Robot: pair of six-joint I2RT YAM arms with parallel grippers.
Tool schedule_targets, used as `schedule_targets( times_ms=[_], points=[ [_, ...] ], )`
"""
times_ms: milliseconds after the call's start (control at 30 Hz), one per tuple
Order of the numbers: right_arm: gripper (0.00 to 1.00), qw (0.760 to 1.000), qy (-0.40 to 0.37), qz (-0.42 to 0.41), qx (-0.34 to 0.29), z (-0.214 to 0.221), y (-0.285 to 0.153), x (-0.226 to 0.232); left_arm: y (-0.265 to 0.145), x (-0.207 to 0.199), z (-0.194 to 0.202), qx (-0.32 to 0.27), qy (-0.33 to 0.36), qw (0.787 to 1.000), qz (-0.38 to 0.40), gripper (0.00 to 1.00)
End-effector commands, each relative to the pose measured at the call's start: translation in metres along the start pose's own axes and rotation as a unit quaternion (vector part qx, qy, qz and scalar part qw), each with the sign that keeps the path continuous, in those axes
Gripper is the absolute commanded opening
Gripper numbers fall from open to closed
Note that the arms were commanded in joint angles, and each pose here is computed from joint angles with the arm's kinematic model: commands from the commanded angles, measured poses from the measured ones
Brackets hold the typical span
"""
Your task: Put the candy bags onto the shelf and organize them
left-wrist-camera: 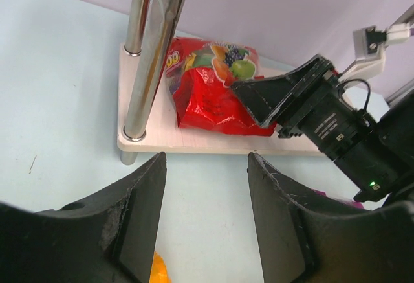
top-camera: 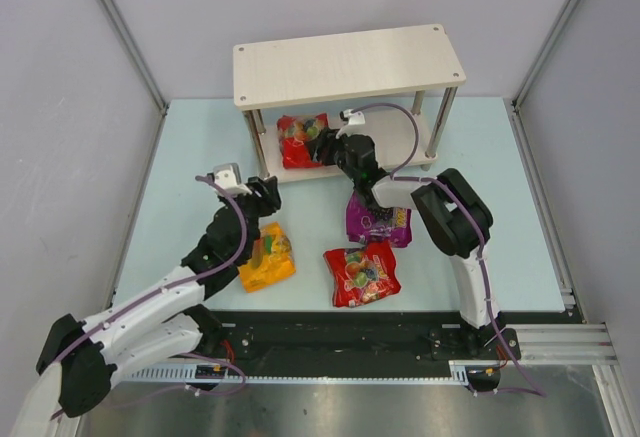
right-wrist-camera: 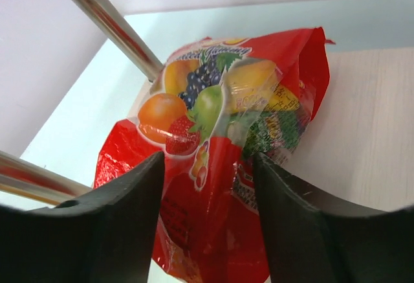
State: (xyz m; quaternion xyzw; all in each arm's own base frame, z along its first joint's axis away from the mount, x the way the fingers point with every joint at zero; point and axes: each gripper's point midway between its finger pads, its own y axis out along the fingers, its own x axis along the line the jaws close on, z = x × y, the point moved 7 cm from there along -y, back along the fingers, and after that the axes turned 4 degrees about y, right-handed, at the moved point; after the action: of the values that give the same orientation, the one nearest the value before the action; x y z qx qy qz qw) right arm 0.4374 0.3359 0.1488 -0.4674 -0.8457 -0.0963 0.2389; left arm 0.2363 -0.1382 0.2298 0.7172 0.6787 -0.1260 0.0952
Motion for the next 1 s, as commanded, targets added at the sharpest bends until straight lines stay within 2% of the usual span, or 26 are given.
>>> schedule_targets(
  times_ms=[0,133,233,400,467,567,600,633,800,833,900,933,967],
  points=[
    [0.64,1.0,0.009,-0.01,-0.015,-0.031,-0.002,0.017,-0.006,0.004,-0.013,-0.016,-0.019,1.0,-0.009,0.59],
    [0.68,1.0,0.004,-0.012,-0.001,-0.035,-0.012,0.02,-0.011,0.007,-0.013,-0.011,-0.019,1.0,-0.011,0.59],
    [0.7,0.999,-0.006,-0.022,-0.026,-0.048,-0.022,0.031,-0.015,0.009,-0.014,-0.012,-0.029,0.999,-0.011,0.59],
    [0.71,0.999,-0.003,-0.017,-0.029,-0.062,-0.041,0.035,-0.02,0.012,-0.014,-0.011,-0.038,0.999,-0.007,0.61],
    [0.71,1.0,-0.003,-0.016,-0.022,-0.061,-0.05,0.035,-0.021,0.009,-0.014,-0.005,-0.018,1.0,0.008,0.63],
    [0.7,1.0,0.002,-0.011,-0.009,-0.055,-0.081,0.034,-0.023,-0.005,-0.01,0.029,0.024,0.999,0.022,0.64],
    [0.7,1.0,-0.004,-0.006,0.013,-0.037,-0.098,0.029,-0.023,-0.007,-0.005,0.036,0.038,0.999,0.016,0.65],
    [0.7,1.0,-0.008,0.0,0.0,-0.046,-0.112,0.034,-0.025,-0.01,-0.002,0.04,0.042,0.998,0.023,0.67],
    [0.71,0.999,-0.009,0.042,0.028,-0.03,-0.179,0.032,-0.035,-0.022,0.021,0.074,0.015,0.995,0.067,0.69],
    [0.71,0.996,-0.014,0.059,0.061,-0.014,-0.197,0.025,-0.038,-0.026,0.025,0.082,0.003,0.994,0.078,0.69],
    [0.71,0.996,-0.01,0.07,0.052,-0.024,-0.221,0.03,-0.041,-0.03,0.033,0.097,-0.002,0.991,0.09,0.69],
    [0.71,0.992,-0.015,0.09,0.086,-0.007,-0.238,0.025,-0.045,-0.034,0.039,0.106,-0.006,0.989,0.099,0.69],
    [0.71,0.993,-0.007,0.092,0.073,-0.016,-0.25,0.028,-0.046,-0.035,0.044,0.115,-0.004,0.988,0.101,0.69]
  ],
)
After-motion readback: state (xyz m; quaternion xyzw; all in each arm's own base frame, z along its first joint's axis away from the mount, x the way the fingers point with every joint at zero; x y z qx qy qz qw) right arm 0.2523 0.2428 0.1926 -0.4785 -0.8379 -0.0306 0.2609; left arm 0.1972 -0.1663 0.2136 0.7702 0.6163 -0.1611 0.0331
